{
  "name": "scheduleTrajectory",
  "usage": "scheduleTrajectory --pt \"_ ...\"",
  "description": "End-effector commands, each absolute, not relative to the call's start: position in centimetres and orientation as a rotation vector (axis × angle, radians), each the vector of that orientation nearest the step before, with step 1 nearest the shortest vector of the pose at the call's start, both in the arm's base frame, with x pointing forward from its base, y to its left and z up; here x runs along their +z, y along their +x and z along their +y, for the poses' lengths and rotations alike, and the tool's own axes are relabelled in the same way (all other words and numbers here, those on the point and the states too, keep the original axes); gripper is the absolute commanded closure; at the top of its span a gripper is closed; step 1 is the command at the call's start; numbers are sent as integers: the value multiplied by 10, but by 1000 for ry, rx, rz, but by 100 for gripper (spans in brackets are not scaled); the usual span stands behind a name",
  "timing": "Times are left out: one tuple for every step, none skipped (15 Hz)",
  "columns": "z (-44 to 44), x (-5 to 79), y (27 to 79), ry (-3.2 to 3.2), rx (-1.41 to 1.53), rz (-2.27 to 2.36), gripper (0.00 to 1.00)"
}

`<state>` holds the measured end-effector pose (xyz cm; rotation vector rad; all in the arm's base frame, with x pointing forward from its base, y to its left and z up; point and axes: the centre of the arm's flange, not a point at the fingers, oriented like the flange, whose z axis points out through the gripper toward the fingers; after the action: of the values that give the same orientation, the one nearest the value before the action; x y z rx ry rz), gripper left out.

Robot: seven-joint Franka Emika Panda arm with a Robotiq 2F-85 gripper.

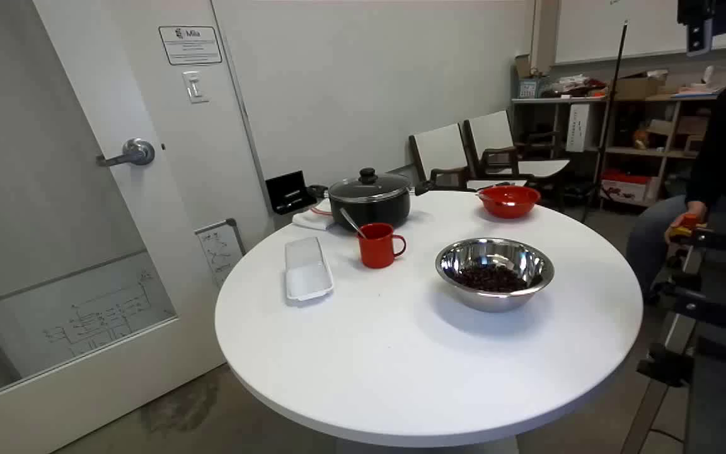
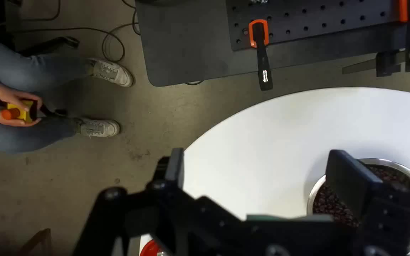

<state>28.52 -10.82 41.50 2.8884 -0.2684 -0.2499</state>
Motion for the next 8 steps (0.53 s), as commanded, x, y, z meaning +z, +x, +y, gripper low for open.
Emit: scheduleTrajectory --pt "-108 415 285 2888 -250 -268 0" --pt "-108 415 285 2888 -250 -268 0" --pt "-108 415 285 2888 -250 -268 0" --pt "-108 415 285 2888 -250 -268 0" --pt "-107 417 287 2868 -277 -316 0" --pt "-100 421 295 2935 -184 -324 0" --pt "-90 426 304 2996 -97 -370 0" --pt "-74 433 317 3029 -62 -411 0"
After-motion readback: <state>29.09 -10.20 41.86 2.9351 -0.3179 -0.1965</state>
